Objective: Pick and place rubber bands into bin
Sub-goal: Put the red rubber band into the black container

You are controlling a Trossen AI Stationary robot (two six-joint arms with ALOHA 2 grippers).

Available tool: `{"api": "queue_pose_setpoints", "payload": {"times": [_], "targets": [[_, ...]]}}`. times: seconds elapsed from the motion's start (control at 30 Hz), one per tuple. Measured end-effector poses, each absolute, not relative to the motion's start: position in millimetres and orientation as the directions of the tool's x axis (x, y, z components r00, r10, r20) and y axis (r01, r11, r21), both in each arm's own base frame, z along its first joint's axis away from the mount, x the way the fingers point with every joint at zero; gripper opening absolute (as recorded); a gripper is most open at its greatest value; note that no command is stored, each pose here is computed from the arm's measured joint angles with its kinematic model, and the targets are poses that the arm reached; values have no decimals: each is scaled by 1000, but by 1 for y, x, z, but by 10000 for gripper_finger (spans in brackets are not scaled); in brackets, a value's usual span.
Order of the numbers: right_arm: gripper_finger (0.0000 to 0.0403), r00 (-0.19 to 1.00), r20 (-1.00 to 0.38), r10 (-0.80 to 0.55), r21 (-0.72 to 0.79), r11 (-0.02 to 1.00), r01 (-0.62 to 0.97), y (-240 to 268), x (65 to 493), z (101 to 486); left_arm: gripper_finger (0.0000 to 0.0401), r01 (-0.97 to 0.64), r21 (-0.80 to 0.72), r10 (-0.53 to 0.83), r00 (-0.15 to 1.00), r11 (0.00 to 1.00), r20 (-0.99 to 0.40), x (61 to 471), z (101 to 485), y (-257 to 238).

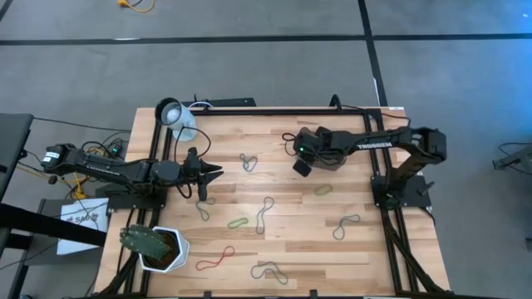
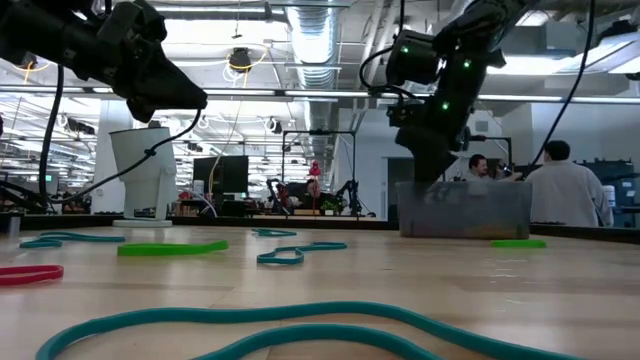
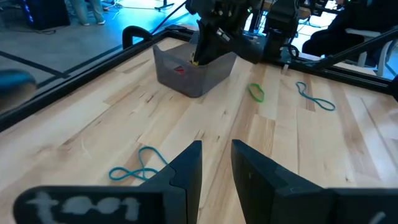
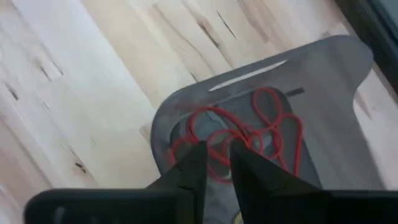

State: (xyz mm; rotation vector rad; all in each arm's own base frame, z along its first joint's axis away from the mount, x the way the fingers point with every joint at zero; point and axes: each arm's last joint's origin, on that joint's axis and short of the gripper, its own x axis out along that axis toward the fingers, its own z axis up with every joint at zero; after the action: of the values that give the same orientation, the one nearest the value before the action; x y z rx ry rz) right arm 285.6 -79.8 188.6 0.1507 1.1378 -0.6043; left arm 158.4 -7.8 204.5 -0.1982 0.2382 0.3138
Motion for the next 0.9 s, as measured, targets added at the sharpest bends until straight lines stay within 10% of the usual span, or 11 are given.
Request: {"api": "queue_pose_setpoints", "payload": {"times": [0.37, 0.9], "targets": [[93, 273, -892, -361, -184, 840, 510, -81, 296, 235, 75, -318, -205, 260, 929, 926, -264, 158, 204, -8], [92, 614, -686, -392, -216, 915, 342, 7, 262, 353, 75, 4, -109, -20, 989, 994, -149, 187, 201, -40]]}}
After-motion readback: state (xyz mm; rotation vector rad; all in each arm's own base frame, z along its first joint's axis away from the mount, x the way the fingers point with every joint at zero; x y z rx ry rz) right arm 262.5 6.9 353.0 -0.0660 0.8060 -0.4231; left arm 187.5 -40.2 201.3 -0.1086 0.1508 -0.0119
